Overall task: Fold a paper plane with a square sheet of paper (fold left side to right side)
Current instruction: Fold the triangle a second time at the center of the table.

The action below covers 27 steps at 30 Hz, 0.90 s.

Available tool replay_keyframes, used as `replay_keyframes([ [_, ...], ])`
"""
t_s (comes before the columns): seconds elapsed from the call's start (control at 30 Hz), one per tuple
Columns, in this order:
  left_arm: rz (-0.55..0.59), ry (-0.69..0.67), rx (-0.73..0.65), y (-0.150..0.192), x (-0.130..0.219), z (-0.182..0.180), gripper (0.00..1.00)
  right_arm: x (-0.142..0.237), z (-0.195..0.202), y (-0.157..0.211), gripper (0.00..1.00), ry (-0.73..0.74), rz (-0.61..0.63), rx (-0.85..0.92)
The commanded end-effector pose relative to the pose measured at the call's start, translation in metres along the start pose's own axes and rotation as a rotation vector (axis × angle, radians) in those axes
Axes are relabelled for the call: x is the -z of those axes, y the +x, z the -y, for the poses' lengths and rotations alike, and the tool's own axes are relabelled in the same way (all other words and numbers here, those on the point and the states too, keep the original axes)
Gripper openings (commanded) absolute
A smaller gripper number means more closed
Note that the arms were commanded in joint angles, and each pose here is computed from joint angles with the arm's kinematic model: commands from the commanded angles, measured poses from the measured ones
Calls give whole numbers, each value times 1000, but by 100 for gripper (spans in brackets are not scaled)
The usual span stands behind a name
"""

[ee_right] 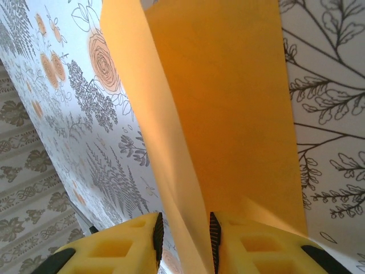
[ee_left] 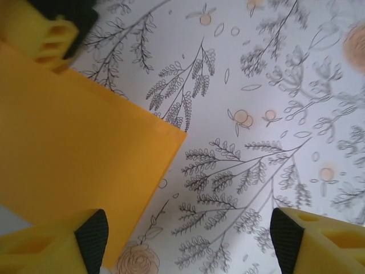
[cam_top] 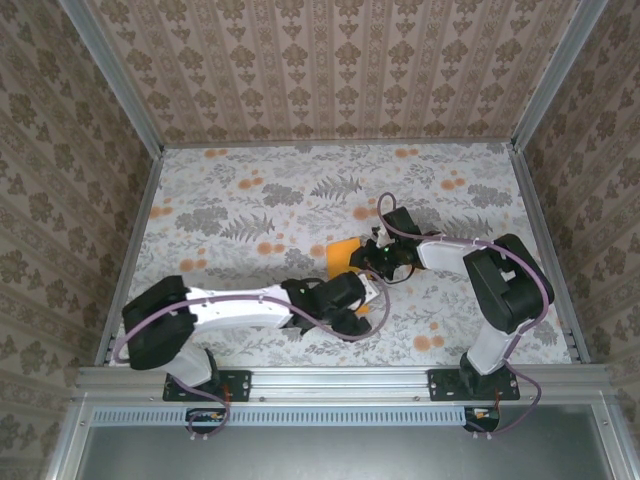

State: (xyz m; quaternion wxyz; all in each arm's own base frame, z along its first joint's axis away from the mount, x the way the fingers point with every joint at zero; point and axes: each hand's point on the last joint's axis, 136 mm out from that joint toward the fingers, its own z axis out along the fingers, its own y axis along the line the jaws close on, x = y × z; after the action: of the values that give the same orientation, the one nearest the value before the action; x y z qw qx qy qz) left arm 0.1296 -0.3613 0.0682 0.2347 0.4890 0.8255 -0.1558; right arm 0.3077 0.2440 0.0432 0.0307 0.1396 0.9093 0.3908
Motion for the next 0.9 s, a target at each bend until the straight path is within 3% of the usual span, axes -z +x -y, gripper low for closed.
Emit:
replay_keyframes([
  [0.0,-36,-105,-85,-3,-6,-11,81,-1,-5,-7,30,-1,2,-21],
  [0.2,-63,-205,-142,-7,-23,-20,86,-2,-1,-7,30,7,-4,-29],
  [0.4,-65,-282,-177,-14,-32,-30,84,-1,0,-6,29,12,-9,-29],
  [0.47,-59,-271,-182,-18,-34,-28,78,-1,1,-6,29,21,-10,-25],
  [0.87,-40,-179,-169,-16,-31,-14,20,2,7,-8,29,75,-3,9],
])
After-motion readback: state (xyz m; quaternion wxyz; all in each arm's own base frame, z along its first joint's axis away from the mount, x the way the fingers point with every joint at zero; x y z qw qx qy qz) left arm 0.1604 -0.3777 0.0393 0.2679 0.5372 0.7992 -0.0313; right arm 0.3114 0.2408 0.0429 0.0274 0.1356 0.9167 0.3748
